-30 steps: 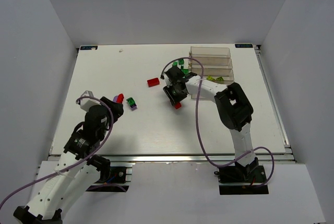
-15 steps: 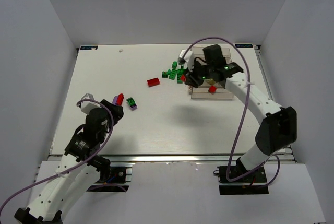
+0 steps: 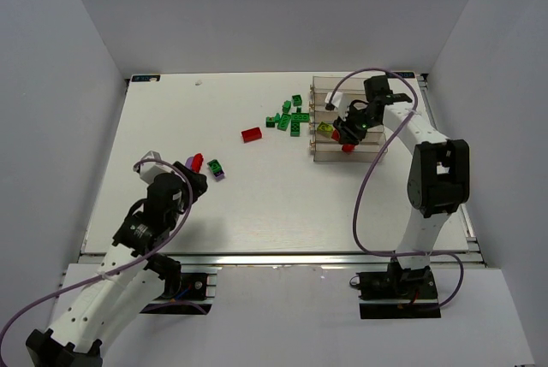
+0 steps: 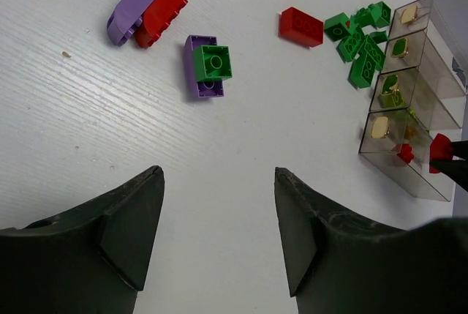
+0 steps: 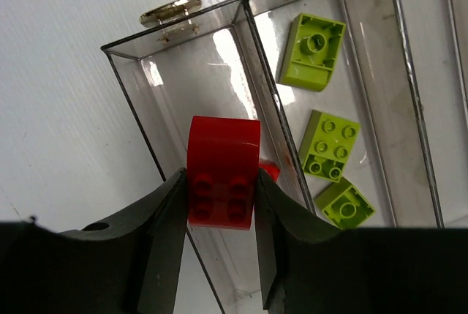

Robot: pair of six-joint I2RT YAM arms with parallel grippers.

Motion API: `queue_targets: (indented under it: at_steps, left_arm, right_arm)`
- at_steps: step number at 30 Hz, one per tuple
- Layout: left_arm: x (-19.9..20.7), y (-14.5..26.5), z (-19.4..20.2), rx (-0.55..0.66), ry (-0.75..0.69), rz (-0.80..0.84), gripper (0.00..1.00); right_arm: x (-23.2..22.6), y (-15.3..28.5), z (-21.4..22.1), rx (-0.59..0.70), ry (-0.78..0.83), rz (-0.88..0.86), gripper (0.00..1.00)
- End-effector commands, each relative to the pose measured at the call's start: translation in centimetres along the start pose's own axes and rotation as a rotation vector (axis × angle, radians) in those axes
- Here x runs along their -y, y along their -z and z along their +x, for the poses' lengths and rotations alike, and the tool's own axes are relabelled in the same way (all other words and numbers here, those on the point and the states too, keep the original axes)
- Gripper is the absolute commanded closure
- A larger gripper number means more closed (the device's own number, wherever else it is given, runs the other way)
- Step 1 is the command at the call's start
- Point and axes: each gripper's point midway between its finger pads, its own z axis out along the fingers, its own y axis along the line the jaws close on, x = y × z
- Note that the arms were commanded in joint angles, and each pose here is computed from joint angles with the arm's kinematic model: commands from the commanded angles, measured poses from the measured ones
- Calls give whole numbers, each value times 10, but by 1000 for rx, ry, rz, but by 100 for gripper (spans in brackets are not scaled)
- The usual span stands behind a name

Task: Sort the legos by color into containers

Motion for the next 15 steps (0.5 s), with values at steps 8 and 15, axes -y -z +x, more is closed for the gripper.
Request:
queue_targets:
  at_steps: [8,15]
  left_arm:
    - [0,-1,3,-13,-22,4,26]
    - [12,-7,-7,-43,-112,-39,24]
  right_arm:
    - [13,-2,-16,42,76,5,30]
    - [16,31,-53,159,77,42,28]
